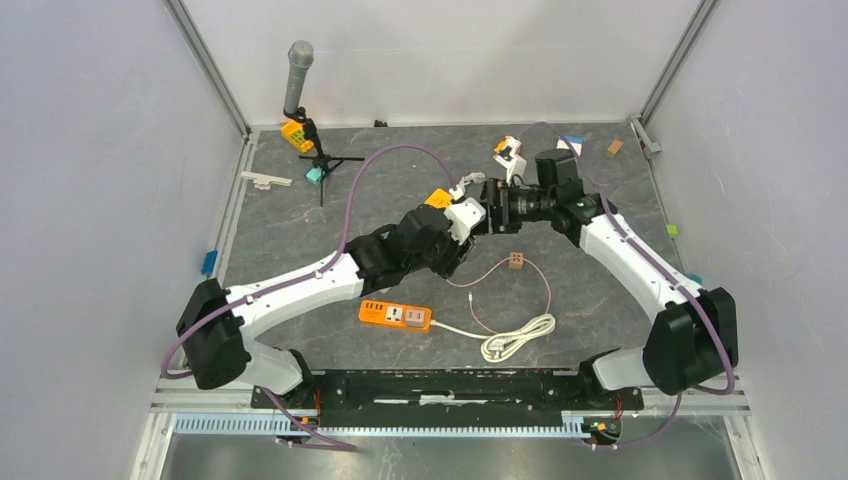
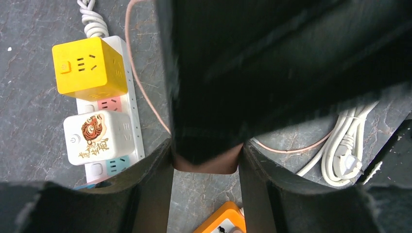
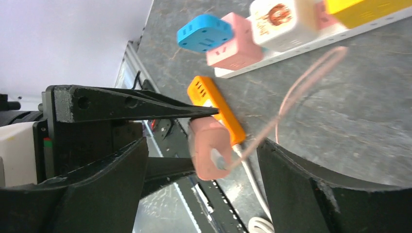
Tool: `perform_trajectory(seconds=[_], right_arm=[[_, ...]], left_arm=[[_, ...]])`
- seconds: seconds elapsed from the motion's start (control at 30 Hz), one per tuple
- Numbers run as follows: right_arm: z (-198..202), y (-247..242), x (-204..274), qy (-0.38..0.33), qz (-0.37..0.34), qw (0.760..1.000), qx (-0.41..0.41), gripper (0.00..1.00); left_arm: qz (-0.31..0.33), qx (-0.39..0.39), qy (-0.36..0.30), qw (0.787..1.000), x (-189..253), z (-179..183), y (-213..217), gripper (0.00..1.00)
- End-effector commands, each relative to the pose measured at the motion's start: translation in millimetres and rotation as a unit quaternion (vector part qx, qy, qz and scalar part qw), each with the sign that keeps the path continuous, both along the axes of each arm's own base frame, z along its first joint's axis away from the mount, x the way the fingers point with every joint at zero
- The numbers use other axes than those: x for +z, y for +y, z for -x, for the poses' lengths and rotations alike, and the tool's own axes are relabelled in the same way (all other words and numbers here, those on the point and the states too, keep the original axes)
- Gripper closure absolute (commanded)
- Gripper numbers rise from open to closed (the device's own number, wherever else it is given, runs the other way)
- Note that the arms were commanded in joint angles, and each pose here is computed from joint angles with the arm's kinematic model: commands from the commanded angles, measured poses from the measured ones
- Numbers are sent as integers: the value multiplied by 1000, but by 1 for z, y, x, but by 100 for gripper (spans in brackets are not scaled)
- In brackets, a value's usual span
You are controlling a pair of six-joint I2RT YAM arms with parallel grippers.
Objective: Insert the plug
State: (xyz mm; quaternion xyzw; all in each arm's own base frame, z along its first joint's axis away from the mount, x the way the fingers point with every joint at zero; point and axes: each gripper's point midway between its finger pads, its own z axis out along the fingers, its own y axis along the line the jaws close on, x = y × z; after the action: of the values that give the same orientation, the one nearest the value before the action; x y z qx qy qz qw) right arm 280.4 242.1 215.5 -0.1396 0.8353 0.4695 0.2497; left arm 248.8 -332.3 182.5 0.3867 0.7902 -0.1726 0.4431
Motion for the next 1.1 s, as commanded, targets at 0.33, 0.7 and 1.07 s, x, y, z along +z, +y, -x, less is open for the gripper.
perform_trajectory(seconds=[0.33,0.7,1.07], right_arm=[[21,38,1,45,-47,997,52,78],[9,38,3,-2,-28,998,61,100],[7,67,-10,-95,37,986,134,100]], left_arm=[[61,37,-59,996,50,-16,8,45],[95,159,27,982,51,-38,51,0],[163,318,89,930,59,-45,163,0]])
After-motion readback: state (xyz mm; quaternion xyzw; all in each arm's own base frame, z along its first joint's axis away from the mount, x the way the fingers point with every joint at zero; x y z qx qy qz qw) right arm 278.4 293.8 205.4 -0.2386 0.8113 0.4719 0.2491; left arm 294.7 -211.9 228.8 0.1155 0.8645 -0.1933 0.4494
